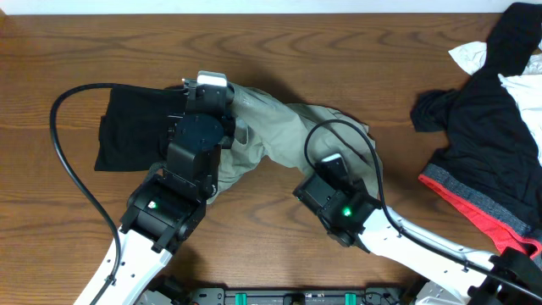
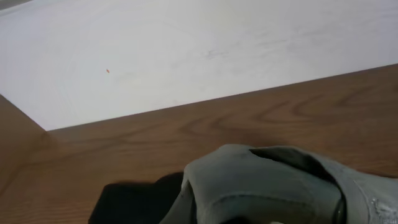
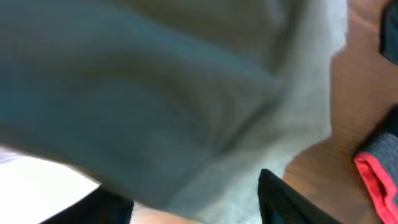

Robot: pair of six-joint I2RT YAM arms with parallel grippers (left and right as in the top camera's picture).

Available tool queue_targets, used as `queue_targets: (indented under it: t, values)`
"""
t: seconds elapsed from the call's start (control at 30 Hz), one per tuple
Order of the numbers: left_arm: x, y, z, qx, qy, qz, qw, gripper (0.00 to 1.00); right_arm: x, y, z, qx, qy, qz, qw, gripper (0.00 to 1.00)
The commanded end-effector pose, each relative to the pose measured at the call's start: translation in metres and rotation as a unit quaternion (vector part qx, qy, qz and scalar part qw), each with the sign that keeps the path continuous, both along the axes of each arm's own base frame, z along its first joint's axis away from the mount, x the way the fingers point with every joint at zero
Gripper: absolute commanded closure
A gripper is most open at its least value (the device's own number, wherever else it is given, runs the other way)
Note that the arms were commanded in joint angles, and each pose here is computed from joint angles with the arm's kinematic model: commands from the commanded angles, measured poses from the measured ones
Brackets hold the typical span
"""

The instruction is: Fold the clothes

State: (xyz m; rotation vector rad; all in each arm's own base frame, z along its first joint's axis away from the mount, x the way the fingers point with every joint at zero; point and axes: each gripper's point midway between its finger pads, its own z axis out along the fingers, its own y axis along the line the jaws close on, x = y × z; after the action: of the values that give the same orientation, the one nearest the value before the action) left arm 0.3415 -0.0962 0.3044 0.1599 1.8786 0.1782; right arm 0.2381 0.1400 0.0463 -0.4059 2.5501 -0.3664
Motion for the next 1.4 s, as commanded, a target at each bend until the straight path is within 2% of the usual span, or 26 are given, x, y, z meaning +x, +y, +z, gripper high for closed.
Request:
queue_targets:
  t: [0.0, 0.1, 0.23, 0.33, 0.5, 0.6, 0.77, 0.97, 1.13, 1.37]
  values:
    - [0.001, 0.006, 0.014, 0.002, -0.018, 0.012, 1.0, 0.94, 0.004, -0.018, 0.0, -0.01, -0.045, -0.051, 0.998, 0.45]
    - [0.001, 0.006, 0.014, 0.003, -0.018, 0.012, 1.0, 0.94, 0.003, -0.021, -0.005, -0.007, -0.047, -0.055, 0.997, 0.51]
    - [0.001, 0.006, 0.014, 0.003, -0.018, 0.012, 1.0, 0.94, 0.007, -0.023, -0.003, -0.009, -0.059, -0.059, 0.996, 0.71]
    - [0.001, 0.006, 0.014, 0.002, -0.018, 0.012, 1.0, 0.94, 0.011, -0.024, 0.001, -0.012, -0.077, -0.063, 0.995, 0.99]
    - [0.0, 0.006, 0.016, 0.001, -0.02, 0.012, 1.0, 0.94, 0.017, -0.021, 0.011, -0.009, -0.093, -0.066, 0.993, 0.99]
    - [-0.003, 0.008, 0.021, -0.002, -0.026, 0.012, 1.0, 0.94, 0.025, -0.011, 0.037, 0.011, -0.105, -0.062, 0.992, 0.99]
    - [-0.013, 0.014, 0.039, -0.017, -0.051, 0.013, 0.998, 0.94, 0.049, -0.011, 0.139, 0.028, -0.149, -0.04, 0.988, 0.99]
    - [-0.027, 0.021, 0.06, -0.035, -0.08, 0.01, 0.996, 0.94, 0.067, -0.051, 0.259, 0.074, -0.217, -0.053, 0.972, 0.99]
    - [-0.044, 0.031, 0.084, -0.041, -0.115, 0.007, 0.993, 0.94, 0.061, -0.088, 0.31, 0.073, -0.262, -0.074, 0.959, 0.99]
    - [-0.08, 0.051, 0.139, -0.084, -0.189, 0.008, 0.978, 0.94, 0.035, -0.107, 0.347, 0.074, -0.3, -0.064, 0.949, 0.99]
